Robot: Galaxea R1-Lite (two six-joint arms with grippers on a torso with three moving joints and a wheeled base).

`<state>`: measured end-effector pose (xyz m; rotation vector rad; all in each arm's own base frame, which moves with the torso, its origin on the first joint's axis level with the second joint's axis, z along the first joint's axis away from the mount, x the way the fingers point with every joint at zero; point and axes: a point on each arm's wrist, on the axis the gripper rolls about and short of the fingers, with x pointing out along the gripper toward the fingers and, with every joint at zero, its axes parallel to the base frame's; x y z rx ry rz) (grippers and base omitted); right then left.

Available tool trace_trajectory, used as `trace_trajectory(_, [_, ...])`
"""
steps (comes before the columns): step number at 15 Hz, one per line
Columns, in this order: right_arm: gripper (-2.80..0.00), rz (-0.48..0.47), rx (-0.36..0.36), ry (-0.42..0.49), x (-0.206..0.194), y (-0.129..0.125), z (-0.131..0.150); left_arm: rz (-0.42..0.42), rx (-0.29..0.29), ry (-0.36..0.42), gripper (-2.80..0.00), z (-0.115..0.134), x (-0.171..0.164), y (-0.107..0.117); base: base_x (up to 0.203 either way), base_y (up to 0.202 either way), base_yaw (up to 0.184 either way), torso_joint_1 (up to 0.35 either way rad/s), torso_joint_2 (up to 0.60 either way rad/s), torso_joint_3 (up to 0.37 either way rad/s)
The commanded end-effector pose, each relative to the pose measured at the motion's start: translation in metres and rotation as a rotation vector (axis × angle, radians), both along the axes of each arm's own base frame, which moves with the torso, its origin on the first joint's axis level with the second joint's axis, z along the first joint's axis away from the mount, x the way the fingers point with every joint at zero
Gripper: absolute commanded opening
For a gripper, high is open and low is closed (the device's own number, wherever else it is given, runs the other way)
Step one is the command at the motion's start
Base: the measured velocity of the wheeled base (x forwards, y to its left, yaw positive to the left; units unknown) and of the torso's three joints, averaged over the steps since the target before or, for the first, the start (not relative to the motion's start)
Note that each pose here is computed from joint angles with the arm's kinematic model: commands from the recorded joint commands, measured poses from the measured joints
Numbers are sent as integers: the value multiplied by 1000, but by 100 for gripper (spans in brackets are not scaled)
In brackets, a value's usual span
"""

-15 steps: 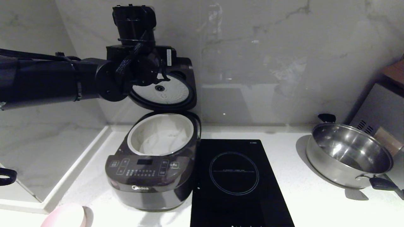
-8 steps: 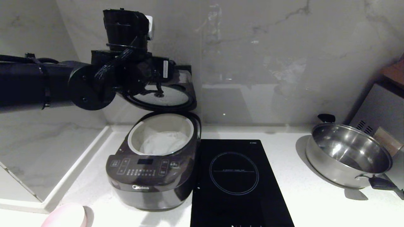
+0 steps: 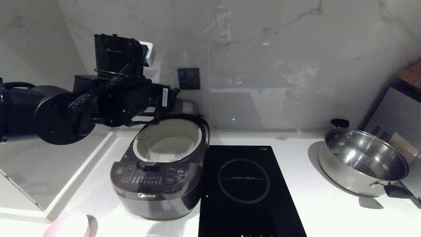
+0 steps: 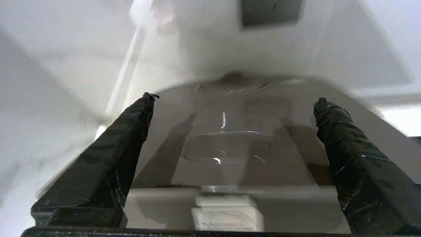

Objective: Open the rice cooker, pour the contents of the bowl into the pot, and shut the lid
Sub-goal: Close the rice cooker

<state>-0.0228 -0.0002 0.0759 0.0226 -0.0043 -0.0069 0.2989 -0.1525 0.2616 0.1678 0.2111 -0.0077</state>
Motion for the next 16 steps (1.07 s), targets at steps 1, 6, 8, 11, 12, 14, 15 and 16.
trace_trajectory(1, [-280, 1, 0, -2, 0, 0, 0, -9, -16, 7, 0, -2, -7, 3, 0, 0, 0, 0, 0, 0])
trace_trajectory(6, [-280, 0, 0, 0, 0, 0, 0, -11, -34, 63, 0, -18, -23, 12, 0, 0, 0, 0, 0, 0])
trace_trajectory(8, [-280, 1, 0, -2, 0, 0, 0, -7, -40, 71, 0, -20, -30, 17, 0, 0, 0, 0, 0, 0])
trace_trajectory(11, [-280, 0, 0, -2, 0, 0, 0, -46, -55, 94, 0, -24, -44, 22, 0, 0, 0, 0, 0, 0])
trace_trajectory(12, [-280, 0, 0, -2, 0, 0, 0, -71, -66, 109, 0, -27, -49, 23, 0, 0, 0, 0, 0, 0])
trace_trajectory(14, [-280, 0, 0, -2, 0, 0, 0, -97, -98, 136, 0, -34, -57, 18, 0, 0, 0, 0, 0, 0])
trace_trajectory(15, [-280, 0, 0, -2, 0, 0, 0, -107, -99, 151, 0, -39, -60, 16, 0, 0, 0, 0, 0, 0])
trace_trajectory(16, [-280, 1, 0, -2, 0, 0, 0, -114, -103, 165, 0, -43, -62, 13, 0, 0, 0, 0, 0, 0])
